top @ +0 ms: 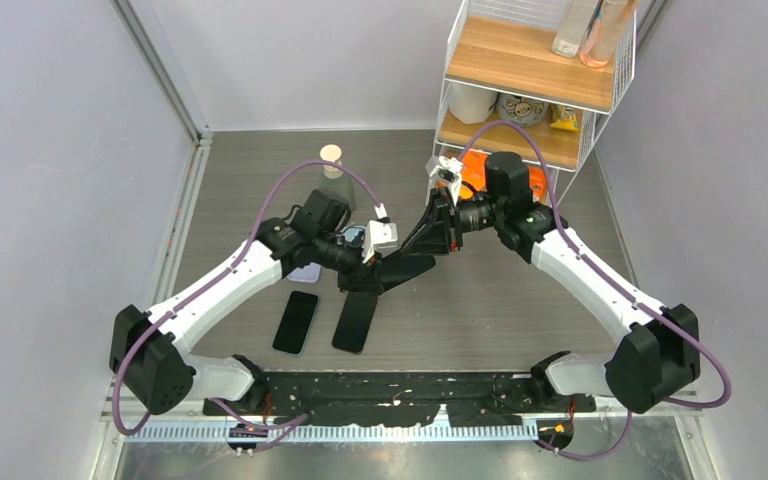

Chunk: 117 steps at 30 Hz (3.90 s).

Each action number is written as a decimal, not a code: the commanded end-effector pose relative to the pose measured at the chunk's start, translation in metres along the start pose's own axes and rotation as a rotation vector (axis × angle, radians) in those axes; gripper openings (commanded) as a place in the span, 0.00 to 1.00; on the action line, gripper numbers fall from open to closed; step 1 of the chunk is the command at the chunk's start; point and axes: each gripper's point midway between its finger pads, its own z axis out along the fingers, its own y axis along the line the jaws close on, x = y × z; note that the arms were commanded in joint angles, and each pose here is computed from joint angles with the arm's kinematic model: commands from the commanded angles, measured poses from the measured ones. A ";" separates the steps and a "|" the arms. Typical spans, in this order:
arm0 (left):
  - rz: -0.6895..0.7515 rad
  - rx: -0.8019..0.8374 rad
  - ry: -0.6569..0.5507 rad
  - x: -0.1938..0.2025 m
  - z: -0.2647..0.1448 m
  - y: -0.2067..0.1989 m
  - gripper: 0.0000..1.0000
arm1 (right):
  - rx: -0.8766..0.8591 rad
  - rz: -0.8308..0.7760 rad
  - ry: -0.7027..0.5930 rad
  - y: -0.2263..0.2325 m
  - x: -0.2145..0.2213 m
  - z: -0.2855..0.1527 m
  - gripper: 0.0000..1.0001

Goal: Take the phone out of the phone case
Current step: Remove the phone case from the phone.

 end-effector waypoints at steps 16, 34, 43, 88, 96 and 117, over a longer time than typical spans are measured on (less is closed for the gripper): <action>0.128 0.019 -0.007 -0.018 -0.014 -0.011 0.00 | 0.005 -0.017 -0.018 0.003 -0.006 -0.002 0.05; 0.159 -0.004 0.019 -0.011 -0.010 -0.012 0.00 | -0.047 0.050 -0.012 0.000 -0.002 0.002 0.18; 0.200 -0.044 0.049 -0.006 -0.007 -0.007 0.00 | -0.069 0.066 -0.007 0.000 0.002 0.003 0.05; 0.467 -0.387 0.191 0.011 -0.009 0.014 0.00 | 0.158 0.123 0.054 -0.055 0.020 -0.010 0.51; 0.321 -0.308 0.075 0.004 -0.031 0.008 0.00 | 0.349 -0.120 0.091 -0.042 -0.003 -0.041 0.75; 0.152 -0.121 -0.267 -0.058 -0.077 -0.024 0.00 | 0.178 -0.394 0.138 0.022 -0.023 -0.012 0.67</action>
